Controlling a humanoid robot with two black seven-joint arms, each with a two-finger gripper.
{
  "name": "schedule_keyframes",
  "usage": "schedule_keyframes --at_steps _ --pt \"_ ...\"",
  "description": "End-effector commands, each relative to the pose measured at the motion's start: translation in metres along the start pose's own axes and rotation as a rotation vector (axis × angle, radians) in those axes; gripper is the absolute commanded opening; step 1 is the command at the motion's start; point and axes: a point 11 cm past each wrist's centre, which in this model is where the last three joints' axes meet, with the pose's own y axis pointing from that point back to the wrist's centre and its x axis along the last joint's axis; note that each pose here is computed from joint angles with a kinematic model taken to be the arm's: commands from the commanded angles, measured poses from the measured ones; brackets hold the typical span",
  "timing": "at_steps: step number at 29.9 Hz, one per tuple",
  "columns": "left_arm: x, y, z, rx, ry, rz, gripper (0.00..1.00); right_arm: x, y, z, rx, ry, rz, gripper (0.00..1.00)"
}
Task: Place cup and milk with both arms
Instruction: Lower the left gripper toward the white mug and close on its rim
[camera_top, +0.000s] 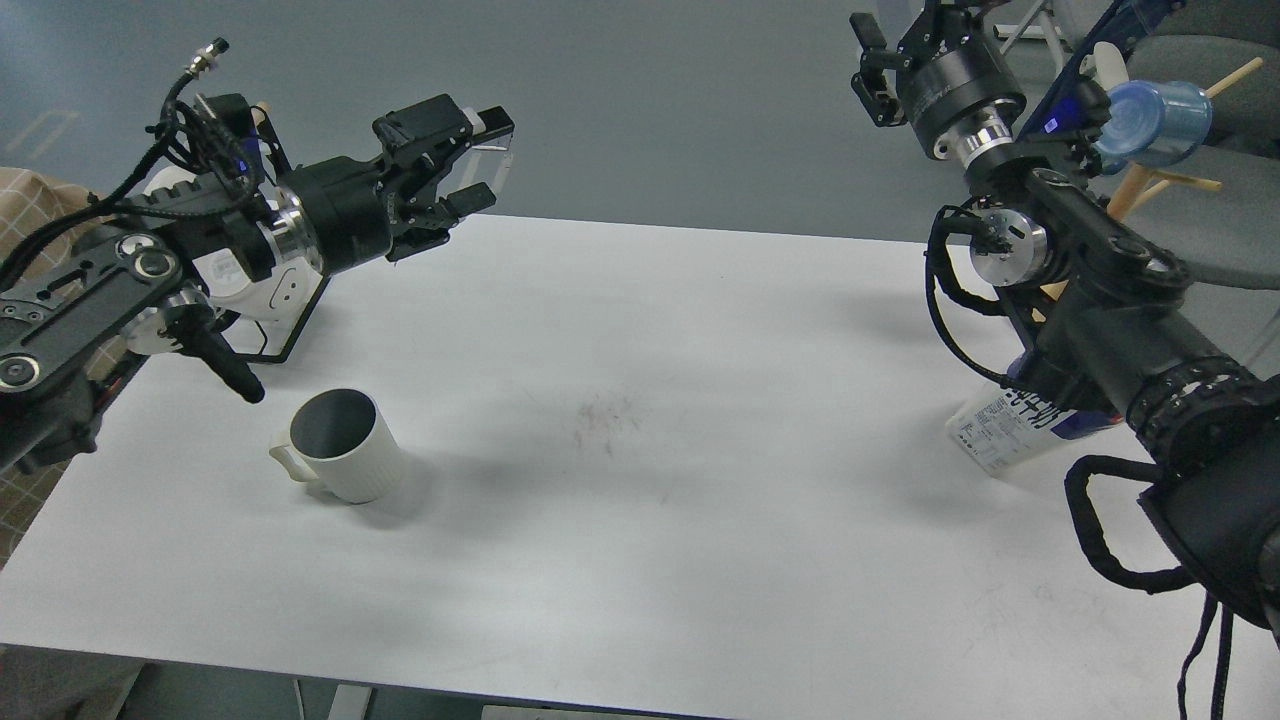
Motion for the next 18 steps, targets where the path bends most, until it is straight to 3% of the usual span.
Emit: schedule_keyframes --at_steps 1,9,18 --pt "-0.008 0.032 0.000 0.120 -0.207 -0.081 0.98 -0.010 0.000 0.006 -0.024 0.028 -0.045 1.00" --pt "-0.009 0.093 -0.022 0.388 -0.572 -0.217 0.98 -0.012 0.004 0.013 -0.037 0.024 -0.051 1.00" --pt "-0.019 0.121 -0.056 0.495 -0.878 -0.445 0.98 -0.015 0.005 0.015 -0.038 0.017 -0.059 1.00"
